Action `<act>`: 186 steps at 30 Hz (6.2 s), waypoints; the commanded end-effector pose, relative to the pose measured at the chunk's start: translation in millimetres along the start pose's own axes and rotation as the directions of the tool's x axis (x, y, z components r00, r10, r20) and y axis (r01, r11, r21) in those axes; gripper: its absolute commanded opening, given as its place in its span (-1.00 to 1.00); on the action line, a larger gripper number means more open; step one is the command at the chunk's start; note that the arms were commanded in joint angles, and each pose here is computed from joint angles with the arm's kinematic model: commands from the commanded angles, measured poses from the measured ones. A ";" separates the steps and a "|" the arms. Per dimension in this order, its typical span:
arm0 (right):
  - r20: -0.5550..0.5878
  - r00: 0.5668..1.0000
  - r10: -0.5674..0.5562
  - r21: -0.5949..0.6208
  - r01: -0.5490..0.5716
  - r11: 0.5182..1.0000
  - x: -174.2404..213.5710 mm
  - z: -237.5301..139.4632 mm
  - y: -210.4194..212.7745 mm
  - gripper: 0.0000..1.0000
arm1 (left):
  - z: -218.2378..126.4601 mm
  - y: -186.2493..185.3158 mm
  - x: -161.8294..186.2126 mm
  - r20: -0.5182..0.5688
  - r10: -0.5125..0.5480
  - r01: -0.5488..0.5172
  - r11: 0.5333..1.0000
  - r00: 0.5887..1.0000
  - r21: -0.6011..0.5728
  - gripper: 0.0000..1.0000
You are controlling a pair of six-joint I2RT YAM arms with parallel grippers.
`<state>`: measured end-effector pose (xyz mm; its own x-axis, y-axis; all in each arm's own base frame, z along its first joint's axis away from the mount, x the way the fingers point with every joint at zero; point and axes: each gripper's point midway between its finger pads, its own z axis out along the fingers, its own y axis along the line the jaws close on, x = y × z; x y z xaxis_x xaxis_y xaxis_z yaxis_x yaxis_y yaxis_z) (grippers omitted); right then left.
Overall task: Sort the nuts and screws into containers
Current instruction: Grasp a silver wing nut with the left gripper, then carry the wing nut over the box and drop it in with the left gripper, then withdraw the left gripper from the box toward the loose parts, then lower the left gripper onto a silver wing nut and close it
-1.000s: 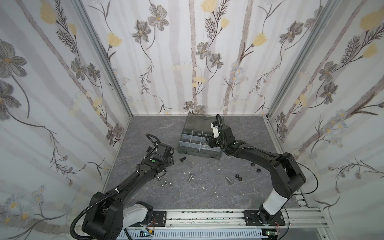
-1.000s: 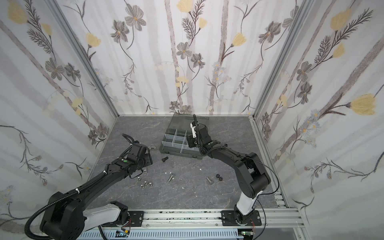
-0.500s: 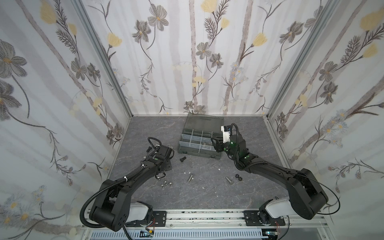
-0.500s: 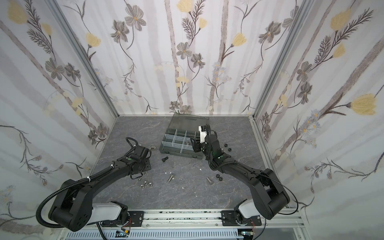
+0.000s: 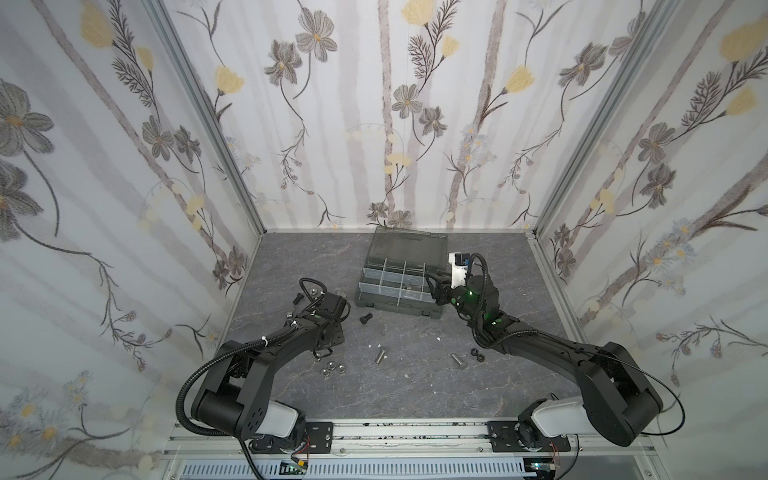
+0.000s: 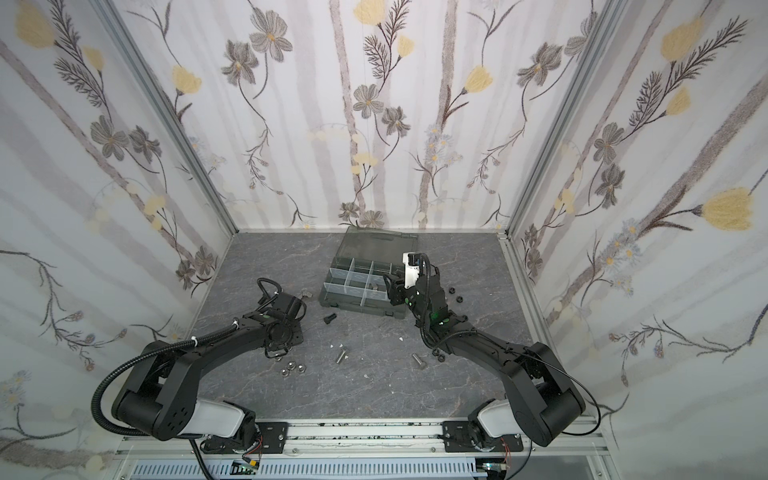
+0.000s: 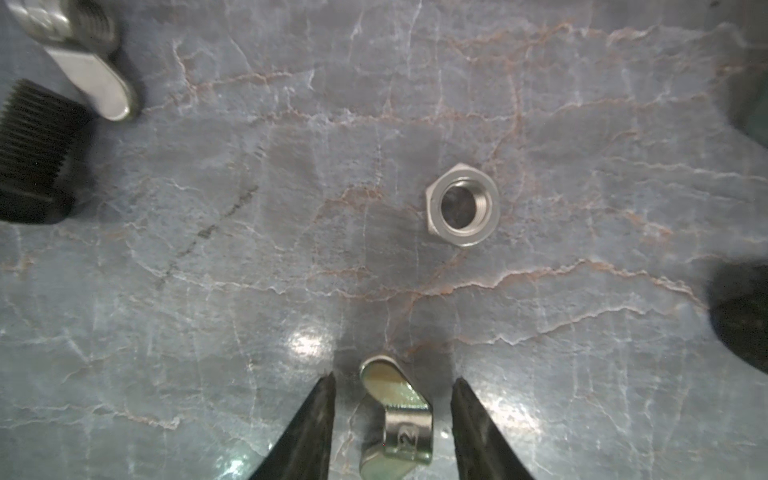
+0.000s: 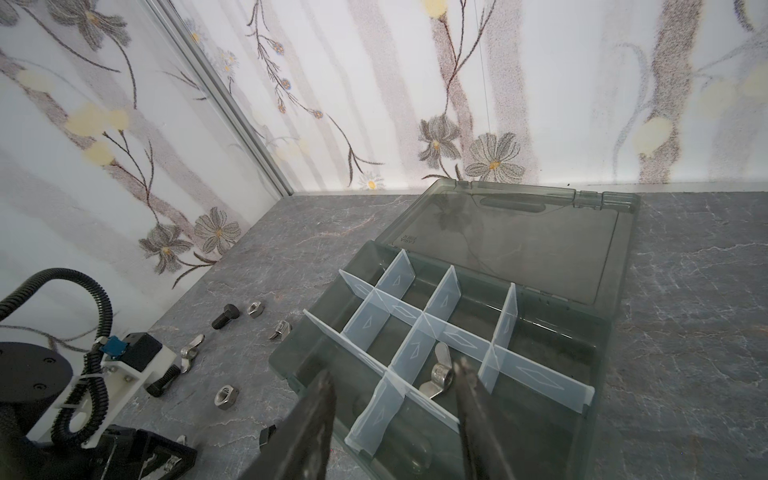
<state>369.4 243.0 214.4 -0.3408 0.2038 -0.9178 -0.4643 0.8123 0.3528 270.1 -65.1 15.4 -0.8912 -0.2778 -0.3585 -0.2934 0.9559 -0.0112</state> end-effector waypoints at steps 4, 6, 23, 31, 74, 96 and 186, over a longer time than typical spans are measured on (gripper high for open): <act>0.061 0.998 0.002 0.011 -0.002 1.000 -11.4 -2.4 -1.7 -0.03 | 1.6 -3.0 -1.2 0.011 0.004 -0.004 1.000 1.000 0.007 -0.32; 0.063 0.998 0.001 0.014 -0.002 1.000 -11.9 -2.4 -2.4 -0.03 | 1.1 -3.4 -0.3 0.011 0.007 -0.007 1.000 1.000 0.006 -0.43; 0.046 0.999 0.006 0.030 -0.007 1.000 -4.0 0.5 -7.8 -0.02 | -43.8 -30.4 -31.0 0.100 0.026 -0.033 0.997 0.995 0.076 -0.95; 0.038 0.999 0.017 0.038 -0.018 0.999 3.2 1.6 -14.7 0.06 | -78.9 -93.7 -68.1 0.184 0.113 -0.143 0.977 0.976 0.160 -1.00; 0.220 0.974 0.051 0.368 -0.131 0.920 3.4 -43.5 -103.4 0.87 | -37.4 -327.2 -95.9 0.214 0.345 -0.400 0.851 0.914 0.340 -0.99; 0.085 0.993 0.078 0.222 -0.096 0.970 15.9 -25.6 -64.7 0.78 | -116.5 -283.8 -145.1 0.393 0.221 -0.360 0.874 0.893 0.327 0.10; -0.140 0.990 0.002 0.007 -0.001 1.000 84.2 21.2 17.0 0.74 | 54.2 -86.9 -125.6 0.106 -0.133 0.108 0.970 0.985 0.217 -0.10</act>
<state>348.1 283.1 133.9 -0.4608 0.1073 -0.8810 -0.4550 0.8237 0.3383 438.0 -107.8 23.2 -0.7701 -0.3907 -0.5043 -0.2900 0.9185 -0.2687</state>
